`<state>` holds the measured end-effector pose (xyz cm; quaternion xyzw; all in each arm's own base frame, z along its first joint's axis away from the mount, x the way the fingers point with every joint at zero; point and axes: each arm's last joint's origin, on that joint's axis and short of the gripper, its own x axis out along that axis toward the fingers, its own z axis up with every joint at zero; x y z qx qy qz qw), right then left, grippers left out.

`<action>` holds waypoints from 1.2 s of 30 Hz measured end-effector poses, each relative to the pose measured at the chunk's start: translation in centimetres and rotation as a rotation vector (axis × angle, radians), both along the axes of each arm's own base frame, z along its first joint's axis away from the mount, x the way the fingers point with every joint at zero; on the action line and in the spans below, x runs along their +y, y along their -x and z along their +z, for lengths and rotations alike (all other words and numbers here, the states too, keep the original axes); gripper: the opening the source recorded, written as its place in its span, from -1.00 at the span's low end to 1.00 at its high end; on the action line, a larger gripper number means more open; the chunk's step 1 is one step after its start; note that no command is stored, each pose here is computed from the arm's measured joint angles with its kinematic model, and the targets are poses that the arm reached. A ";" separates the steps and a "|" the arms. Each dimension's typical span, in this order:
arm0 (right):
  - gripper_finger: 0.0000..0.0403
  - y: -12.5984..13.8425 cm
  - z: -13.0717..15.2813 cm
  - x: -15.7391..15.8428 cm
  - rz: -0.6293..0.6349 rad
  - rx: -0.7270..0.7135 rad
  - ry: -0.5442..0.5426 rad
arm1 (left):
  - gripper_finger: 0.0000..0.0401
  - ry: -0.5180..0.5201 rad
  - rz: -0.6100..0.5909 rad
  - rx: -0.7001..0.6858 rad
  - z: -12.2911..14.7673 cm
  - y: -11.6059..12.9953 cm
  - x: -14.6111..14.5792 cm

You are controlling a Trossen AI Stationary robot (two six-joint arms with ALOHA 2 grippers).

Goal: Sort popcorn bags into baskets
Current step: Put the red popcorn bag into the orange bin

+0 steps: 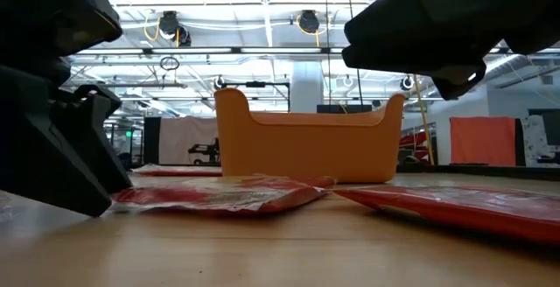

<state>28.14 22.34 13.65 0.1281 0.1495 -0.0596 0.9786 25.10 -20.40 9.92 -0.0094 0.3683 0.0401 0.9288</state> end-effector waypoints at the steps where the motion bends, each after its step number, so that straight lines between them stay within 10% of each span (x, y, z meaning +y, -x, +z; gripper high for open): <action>1: -0.49 0.0 0.0 0.0 -0.001 0.000 0.000 | -0.26 0.001 0.007 0.003 0.0 -0.1 0.2; 12: -0.49 0.0 0.0 0.0 -0.002 0.000 0.005 | -0.94 -0.060 0.023 0.033 -0.1 -1.4 2.2; 25: -0.46 -0.1 -1.8 0.2 0.007 0.054 0.065 | -0.99 -0.086 -0.020 -0.105 1.3 -2.2 1.8; 36: 0.05 -1.3 -2.3 0.5 -0.025 0.058 0.347 | -0.99 -0.059 -0.020 -0.253 5.5 -2.1 1.9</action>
